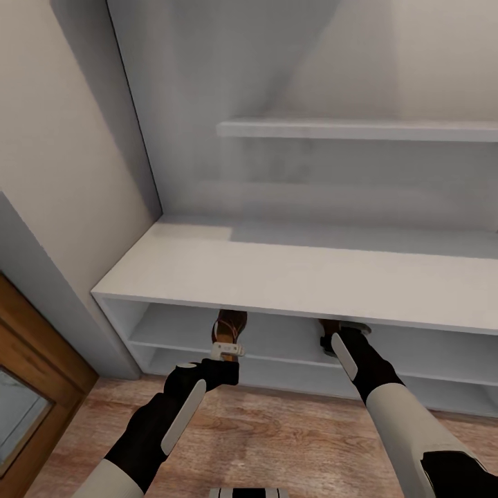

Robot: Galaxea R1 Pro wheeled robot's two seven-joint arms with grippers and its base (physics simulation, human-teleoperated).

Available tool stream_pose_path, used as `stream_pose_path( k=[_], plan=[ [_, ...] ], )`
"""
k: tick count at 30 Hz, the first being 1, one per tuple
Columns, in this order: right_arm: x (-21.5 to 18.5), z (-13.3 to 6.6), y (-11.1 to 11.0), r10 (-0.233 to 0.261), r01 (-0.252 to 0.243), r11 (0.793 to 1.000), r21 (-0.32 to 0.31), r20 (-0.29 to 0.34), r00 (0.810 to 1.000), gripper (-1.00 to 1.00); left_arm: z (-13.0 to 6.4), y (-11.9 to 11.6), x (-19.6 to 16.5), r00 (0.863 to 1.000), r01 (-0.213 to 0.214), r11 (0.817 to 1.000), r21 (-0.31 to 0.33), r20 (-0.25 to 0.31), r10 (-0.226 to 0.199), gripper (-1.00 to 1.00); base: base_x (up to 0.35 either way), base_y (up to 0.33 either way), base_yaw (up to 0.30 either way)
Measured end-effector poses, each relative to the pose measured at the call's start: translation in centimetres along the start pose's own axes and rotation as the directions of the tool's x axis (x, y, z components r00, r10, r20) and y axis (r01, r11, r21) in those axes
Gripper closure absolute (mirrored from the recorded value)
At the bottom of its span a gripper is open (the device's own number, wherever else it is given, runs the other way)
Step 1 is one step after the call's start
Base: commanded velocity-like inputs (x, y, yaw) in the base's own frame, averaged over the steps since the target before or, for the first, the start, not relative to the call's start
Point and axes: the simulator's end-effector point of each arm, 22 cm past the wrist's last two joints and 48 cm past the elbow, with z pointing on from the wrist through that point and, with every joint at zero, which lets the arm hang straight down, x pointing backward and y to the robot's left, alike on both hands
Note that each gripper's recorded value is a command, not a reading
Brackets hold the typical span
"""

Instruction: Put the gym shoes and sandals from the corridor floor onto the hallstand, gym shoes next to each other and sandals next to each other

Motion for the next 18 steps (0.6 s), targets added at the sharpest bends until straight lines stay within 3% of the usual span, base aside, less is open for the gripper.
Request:
stream_pose_path(
  k=[11,18],
  plan=[
    [0.01,-0.01,0.09,0.0,0.0,1.0,-0.002,0.0,1.0,-1.0,0.03,0.0,0.02,1.0,0.0,1.0,-0.001,0.0,0.0,1.0,-0.002,0.0,0.0],
    [0.09,-0.03,0.19,-0.001,0.001,1.0,-0.006,-0.002,1.0,-1.0,0.06,0.04,0.08,1.0,0.0,1.0,-0.003,-0.001,0.0,1.0,-0.135,-0.039,0.0]
  ],
)
